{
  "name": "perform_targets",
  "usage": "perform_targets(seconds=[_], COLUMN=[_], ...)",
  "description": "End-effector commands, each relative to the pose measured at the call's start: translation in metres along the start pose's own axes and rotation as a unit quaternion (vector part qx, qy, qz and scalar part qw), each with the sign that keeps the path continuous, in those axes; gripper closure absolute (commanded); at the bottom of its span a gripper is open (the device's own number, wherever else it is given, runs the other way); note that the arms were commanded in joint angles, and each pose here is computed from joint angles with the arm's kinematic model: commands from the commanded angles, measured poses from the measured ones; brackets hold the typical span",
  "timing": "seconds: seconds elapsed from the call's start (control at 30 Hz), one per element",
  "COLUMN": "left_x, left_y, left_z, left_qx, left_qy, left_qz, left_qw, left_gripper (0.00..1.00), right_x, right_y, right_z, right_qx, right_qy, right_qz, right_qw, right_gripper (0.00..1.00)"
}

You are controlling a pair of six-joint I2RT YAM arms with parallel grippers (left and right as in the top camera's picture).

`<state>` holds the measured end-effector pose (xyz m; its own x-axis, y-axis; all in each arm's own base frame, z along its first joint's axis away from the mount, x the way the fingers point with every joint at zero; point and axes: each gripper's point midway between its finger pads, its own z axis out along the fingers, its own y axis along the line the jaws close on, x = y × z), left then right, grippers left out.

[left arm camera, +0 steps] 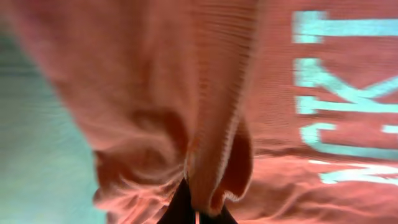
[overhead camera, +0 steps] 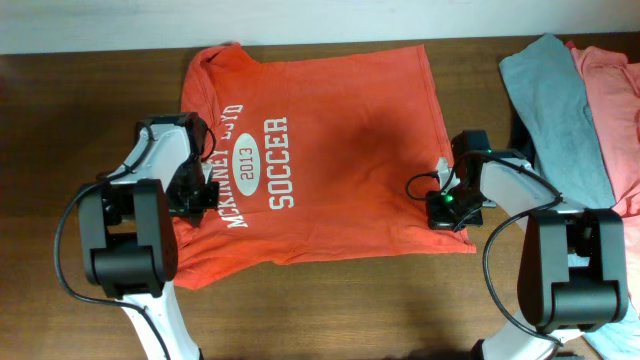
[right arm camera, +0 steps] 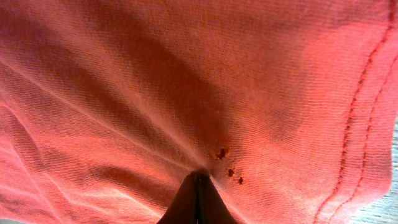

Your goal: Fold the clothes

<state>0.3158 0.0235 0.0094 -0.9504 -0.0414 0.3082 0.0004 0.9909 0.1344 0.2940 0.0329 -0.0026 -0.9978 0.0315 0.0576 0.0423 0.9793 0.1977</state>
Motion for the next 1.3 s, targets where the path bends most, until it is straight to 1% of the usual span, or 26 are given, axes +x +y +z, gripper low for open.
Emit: perform_targets(seconds=[0.0,0.27,0.6,0.77,0.87,1.0,1.13,1.27], left_x=[-0.001,0.003,0.002,0.003,0.004,0.002,-0.005,-0.011], left_y=[0.034,0.068,0.097,0.115,0.128,0.142,0.151,0.157], left_z=[-0.007,0.0,0.007,0.011,0.012,0.007,-0.008,-0.029], left_qx=[-0.061,-0.045,-0.022,-0.02,-0.016,-0.012,-0.008,-0.009], left_qy=[-0.008,-0.001,-0.01,-0.014,-0.018,-0.028,-0.045,-0.063], left_qz=[-0.067,-0.144,-0.195,-0.241,-0.262,-0.281,-0.29,-0.293], left_qw=[0.996,0.989,0.98,0.97,0.965,0.959,0.956,0.954], left_gripper=[0.99,0.99,0.99,0.99,0.98,0.92,0.88,0.87], right_x=[0.012,0.012,0.012,0.012,0.012,0.012,0.012,0.012], right_y=[-0.011,-0.011,-0.011,-0.011,-0.011,-0.011,-0.011,-0.011], right_z=[0.007,0.007,0.007,0.007,0.007,0.007,0.007,0.007], right_qx=[0.03,0.03,0.03,0.03,0.03,0.03,0.03,0.03], right_qy=[0.018,0.018,0.018,0.018,0.018,0.018,0.018,0.018], right_qz=[0.008,0.008,0.008,0.008,0.008,0.008,0.008,0.008], right_qw=[0.999,0.999,0.999,0.999,0.999,0.999,0.999,0.999], right_gripper=[0.96,0.96,0.96,0.96,0.96,0.96,0.96,0.96])
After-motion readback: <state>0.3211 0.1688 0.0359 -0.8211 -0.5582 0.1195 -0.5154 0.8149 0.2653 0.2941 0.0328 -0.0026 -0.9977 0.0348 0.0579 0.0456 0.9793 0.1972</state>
